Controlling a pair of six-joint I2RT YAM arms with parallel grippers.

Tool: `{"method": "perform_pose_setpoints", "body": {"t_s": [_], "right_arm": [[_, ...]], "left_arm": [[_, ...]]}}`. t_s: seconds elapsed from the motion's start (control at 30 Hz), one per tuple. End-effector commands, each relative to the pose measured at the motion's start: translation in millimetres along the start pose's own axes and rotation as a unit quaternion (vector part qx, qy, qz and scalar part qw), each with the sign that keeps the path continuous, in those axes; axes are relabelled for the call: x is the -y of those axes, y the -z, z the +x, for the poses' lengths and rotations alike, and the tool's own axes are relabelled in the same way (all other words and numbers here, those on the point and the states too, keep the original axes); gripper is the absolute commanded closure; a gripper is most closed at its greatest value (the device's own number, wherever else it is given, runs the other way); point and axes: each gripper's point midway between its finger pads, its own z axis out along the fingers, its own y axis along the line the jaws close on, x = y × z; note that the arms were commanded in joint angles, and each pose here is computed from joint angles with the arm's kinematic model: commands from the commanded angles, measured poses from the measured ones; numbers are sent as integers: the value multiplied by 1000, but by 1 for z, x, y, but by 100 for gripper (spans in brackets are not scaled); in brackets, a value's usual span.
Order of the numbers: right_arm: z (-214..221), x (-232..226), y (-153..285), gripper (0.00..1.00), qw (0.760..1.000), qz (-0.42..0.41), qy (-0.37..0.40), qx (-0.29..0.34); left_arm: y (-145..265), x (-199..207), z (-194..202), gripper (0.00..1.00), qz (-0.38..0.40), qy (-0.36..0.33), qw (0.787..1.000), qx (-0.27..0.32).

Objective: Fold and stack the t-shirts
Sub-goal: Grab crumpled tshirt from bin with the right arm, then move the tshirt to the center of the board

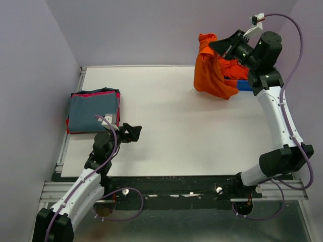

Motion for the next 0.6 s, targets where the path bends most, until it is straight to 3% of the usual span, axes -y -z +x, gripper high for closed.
{"method": "perform_pose_setpoints", "body": {"t_s": [0.0,0.07,0.1,0.2,0.23,0.4,0.47,0.57], "right_arm": [[-14,-60,43,99,996,-75,36,-21],[-18,-67,60,99,997,-67,44,-7],[-11,-58,64,90,998,-46,36,-7],[30,-33,72,16,999,-16,6,-43],[48,-23,73,7,998,-8,-4,-65],[133,44,88,11,988,79,-41,-127],[163,69,99,17,982,114,-39,-145],[196,104,112,29,972,169,-29,-158]], "left_arm": [[0,3,1,1,13,-7,1000,2],[0,5,1,1,17,-8,1000,3],[0,6,0,1,20,-8,1000,4],[0,9,1,1,28,-10,1000,2],[0,10,2,1,31,-10,999,1],[-4,16,5,1,45,-9,999,-11],[-9,16,9,2,42,-8,999,-21],[-22,9,9,12,10,1,999,-40]]}}
